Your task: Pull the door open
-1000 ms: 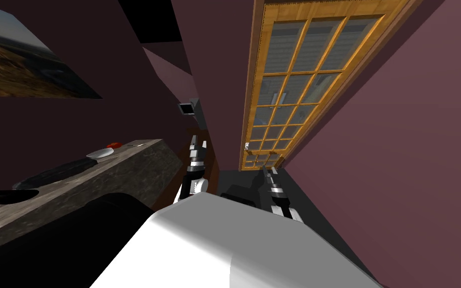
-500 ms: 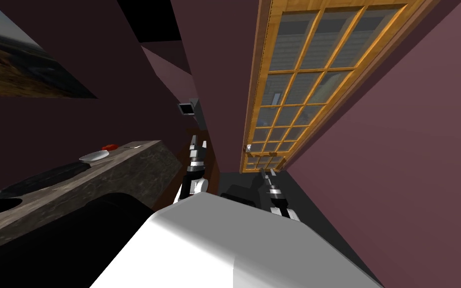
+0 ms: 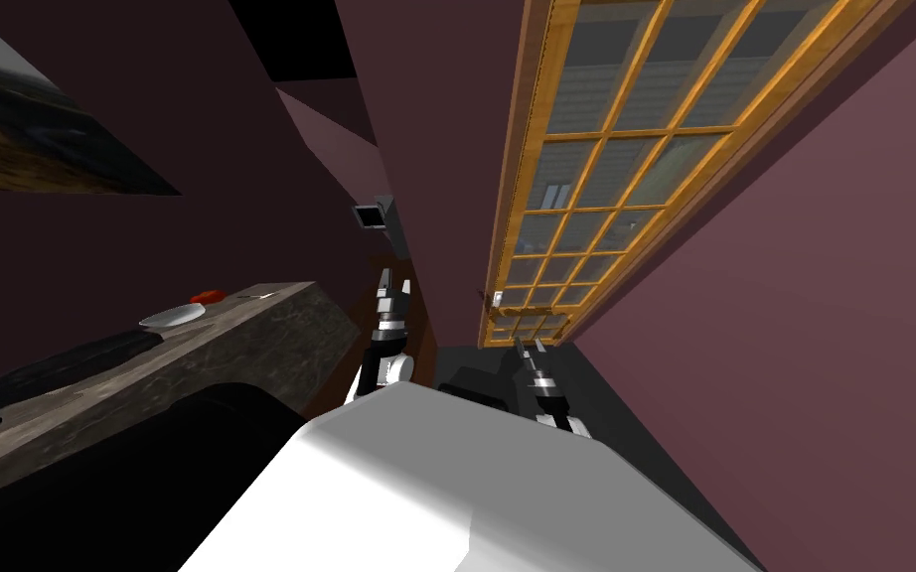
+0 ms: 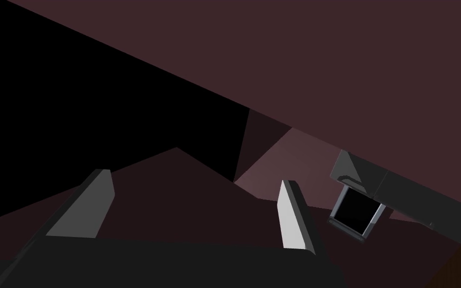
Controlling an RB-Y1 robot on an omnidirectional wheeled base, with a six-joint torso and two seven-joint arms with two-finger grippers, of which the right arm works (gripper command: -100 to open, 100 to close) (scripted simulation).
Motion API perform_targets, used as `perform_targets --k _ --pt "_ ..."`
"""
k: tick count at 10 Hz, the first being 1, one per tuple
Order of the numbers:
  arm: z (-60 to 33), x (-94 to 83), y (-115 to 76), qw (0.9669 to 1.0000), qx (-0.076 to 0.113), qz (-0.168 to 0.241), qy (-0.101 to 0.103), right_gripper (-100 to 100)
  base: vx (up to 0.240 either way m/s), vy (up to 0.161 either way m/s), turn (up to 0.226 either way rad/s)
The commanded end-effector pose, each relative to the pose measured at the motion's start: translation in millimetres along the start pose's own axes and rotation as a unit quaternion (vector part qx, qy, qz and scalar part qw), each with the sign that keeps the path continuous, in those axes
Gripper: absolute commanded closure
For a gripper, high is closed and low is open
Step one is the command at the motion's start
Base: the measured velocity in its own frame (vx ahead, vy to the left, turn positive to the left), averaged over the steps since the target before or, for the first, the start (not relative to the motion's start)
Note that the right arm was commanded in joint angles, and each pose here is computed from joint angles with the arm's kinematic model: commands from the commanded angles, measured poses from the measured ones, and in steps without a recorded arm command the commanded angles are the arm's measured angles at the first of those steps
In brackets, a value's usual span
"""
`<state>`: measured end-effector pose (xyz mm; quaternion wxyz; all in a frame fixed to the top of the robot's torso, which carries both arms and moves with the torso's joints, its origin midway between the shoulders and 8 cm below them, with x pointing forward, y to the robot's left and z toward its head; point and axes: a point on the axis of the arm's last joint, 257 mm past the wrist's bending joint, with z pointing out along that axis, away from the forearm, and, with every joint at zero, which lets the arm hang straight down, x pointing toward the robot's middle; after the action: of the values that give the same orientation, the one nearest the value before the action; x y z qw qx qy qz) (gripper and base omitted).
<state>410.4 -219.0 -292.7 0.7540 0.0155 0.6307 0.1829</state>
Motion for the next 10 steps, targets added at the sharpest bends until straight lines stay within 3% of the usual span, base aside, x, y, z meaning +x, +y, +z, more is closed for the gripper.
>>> perform_targets --k 1,10 --pt "-2.6 9.9 -2.6 0.9999 0.000 -0.012 0.009 -100 0.099 0.051 0.001" --pt "-19.5 59.1 -8.2 0.9955 -0.002 -0.074 0.059 -100 0.122 0.040 -0.005"
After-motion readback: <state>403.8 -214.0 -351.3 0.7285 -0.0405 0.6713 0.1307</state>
